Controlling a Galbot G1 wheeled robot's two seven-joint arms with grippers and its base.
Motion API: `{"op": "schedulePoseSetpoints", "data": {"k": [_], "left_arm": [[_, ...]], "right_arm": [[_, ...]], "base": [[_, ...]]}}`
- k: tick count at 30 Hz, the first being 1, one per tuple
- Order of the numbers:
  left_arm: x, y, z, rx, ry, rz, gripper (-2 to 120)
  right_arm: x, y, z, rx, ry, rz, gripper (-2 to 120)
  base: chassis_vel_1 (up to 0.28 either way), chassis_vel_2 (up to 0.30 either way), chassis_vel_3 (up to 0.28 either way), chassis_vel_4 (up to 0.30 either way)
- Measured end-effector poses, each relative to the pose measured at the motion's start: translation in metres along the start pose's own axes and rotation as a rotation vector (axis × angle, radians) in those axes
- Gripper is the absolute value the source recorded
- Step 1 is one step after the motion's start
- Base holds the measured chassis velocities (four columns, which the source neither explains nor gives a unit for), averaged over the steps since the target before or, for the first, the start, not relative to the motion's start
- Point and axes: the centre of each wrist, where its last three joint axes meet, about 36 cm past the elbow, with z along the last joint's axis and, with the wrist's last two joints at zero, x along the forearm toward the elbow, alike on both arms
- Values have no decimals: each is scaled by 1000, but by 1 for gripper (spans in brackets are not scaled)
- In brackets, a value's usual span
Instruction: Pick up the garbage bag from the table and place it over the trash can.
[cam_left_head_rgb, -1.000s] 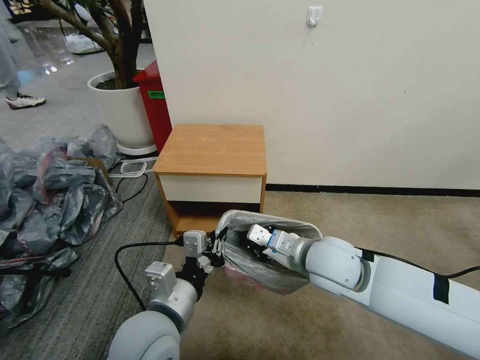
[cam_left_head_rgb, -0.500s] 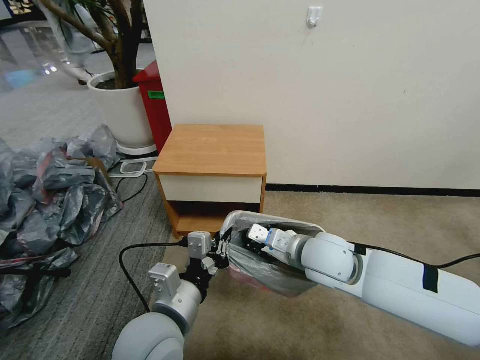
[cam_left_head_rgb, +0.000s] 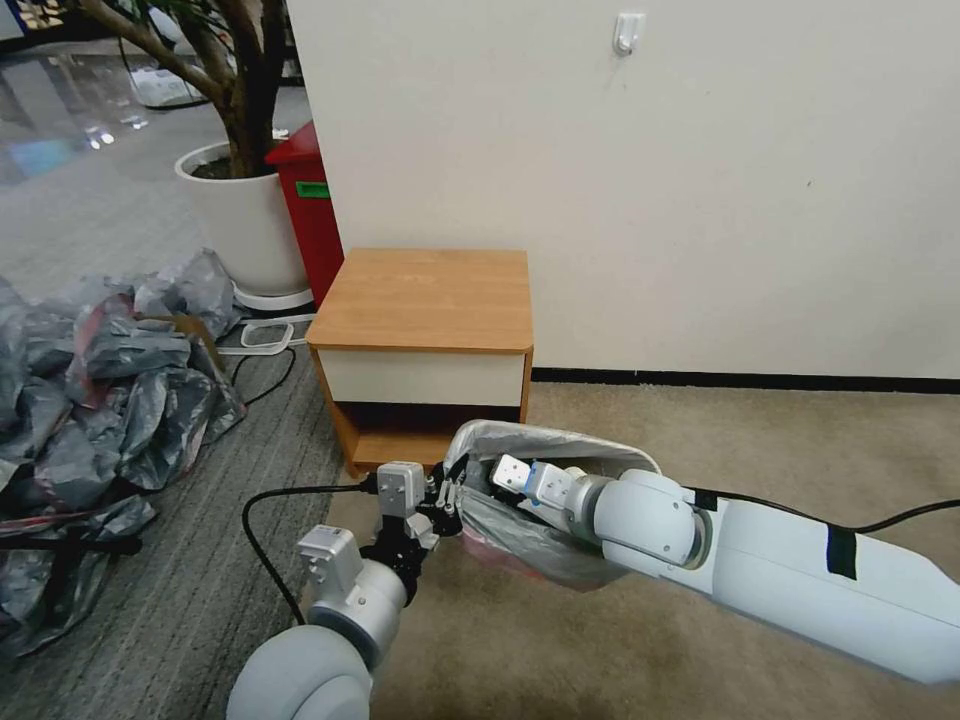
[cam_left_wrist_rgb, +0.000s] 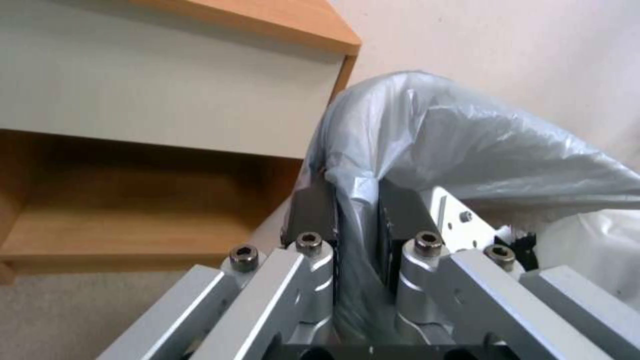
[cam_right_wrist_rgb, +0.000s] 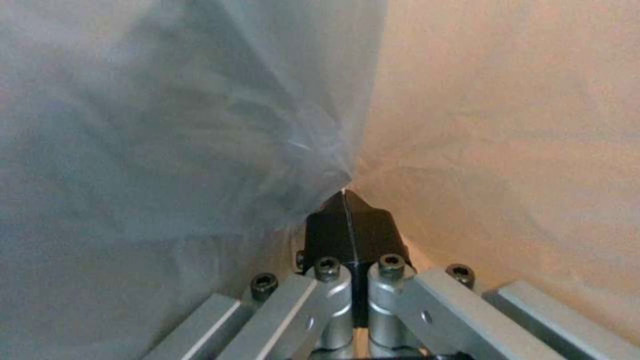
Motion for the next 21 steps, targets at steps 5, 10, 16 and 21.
{"op": "schedulePoseSetpoints", "data": {"k": [5,10,16,21], "left_arm": [[-2,5,1,11,5,-16,9],[-7,12,5,26,14,-40,9],[-18,21,14,61,40,-60,9],[-24,25,20,76,56,-73,9]], "right_arm": [[6,-2,-3,-19,-15,-6,0],[16,-3,-6,-42,-31,-18,0],[23,-4,-4,-73,-35,-26,0],[29,-4,-6,-106,-48,-50,0]], "base": [[0,0,0,0],[0,0,0,0],[0,0,0,0],[0,0,0,0]]}}
